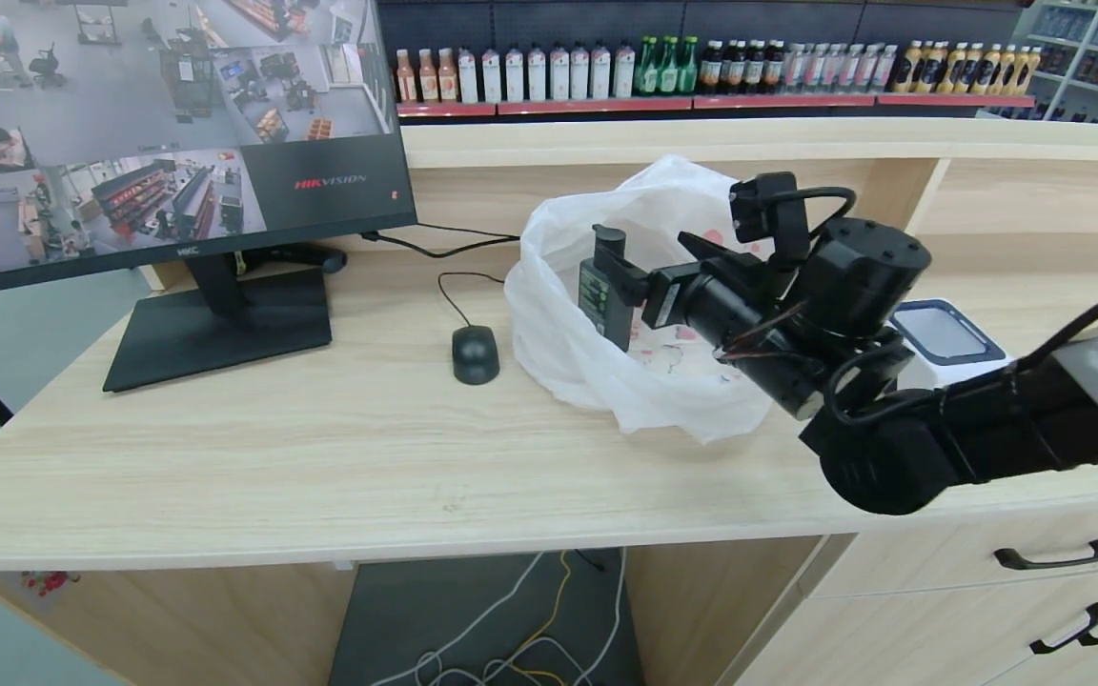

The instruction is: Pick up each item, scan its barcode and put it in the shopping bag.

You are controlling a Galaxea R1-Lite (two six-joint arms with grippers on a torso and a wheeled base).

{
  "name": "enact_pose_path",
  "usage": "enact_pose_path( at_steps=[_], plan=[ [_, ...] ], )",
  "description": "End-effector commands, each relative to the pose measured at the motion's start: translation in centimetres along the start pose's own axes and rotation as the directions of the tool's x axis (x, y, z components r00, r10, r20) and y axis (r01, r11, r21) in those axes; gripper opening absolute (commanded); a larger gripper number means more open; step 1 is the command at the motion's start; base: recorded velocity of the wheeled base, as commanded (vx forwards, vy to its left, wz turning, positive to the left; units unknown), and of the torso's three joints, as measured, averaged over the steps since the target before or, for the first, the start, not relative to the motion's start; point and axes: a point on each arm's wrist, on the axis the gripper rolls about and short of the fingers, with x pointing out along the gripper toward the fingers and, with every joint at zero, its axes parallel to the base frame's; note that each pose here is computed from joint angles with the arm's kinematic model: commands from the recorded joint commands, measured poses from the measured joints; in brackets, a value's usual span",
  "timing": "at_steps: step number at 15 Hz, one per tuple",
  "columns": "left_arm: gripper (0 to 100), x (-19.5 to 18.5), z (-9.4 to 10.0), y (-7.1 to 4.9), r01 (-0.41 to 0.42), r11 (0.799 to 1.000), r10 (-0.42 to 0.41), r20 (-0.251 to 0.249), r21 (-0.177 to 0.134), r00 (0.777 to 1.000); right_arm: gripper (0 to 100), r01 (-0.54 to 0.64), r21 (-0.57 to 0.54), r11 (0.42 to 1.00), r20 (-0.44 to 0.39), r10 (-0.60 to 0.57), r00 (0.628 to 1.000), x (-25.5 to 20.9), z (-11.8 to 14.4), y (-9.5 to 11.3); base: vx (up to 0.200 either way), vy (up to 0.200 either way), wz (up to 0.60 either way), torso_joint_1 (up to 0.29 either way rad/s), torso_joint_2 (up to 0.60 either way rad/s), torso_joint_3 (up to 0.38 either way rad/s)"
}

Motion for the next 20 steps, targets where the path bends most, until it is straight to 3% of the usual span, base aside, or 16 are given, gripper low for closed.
enact_pose_path(
  at_steps=[1, 7, 12, 13, 20],
  plan=[
    [100, 0.0, 0.0, 0.0, 0.0, 1.0, 0.0, 0.0, 0.0, 1.0, 100, -0.001, 0.021, 1.0, 0.013, 0.001, 1.0, -3.4, 2.0, 0.1, 0.0, 0.0, 0.0, 0.0, 0.0, 0.0],
    [100, 0.0, 0.0, 0.0, 0.0, 1.0, 0.0, 0.0, 0.0, 1.0, 100, 0.006, 0.034, 0.999, 0.075, -0.009, 0.997, -11.2, 2.0, 2.5, 0.0, 0.0, 0.0, 0.0, 0.0, 0.0],
    [100, 0.0, 0.0, 0.0, 0.0, 1.0, 0.0, 0.0, 0.0, 1.0, 100, 0.047, 0.019, 0.999, 0.034, -0.047, 0.998, -16.1, 1.8, 2.5, 0.0, 0.0, 0.0, 0.0, 0.0, 0.0],
    [100, 0.0, 0.0, 0.0, 0.0, 1.0, 0.0, 0.0, -0.002, 1.0, 100, 0.101, -0.006, 0.995, 0.018, -0.101, 0.995, -17.6, 1.9, 2.1, 0.0, 0.0, 0.0, 0.0, 0.0, 0.0],
    [100, 0.0, 0.0, 0.0, 0.0, 1.0, 0.0, 0.0, -0.003, 1.0, 100, 0.126, -0.012, 0.992, 0.044, -0.125, 0.991, -21.8, 3.3, 1.4, 0.0, 0.0, 0.0, 0.0, 0.0, 0.0]
  ],
)
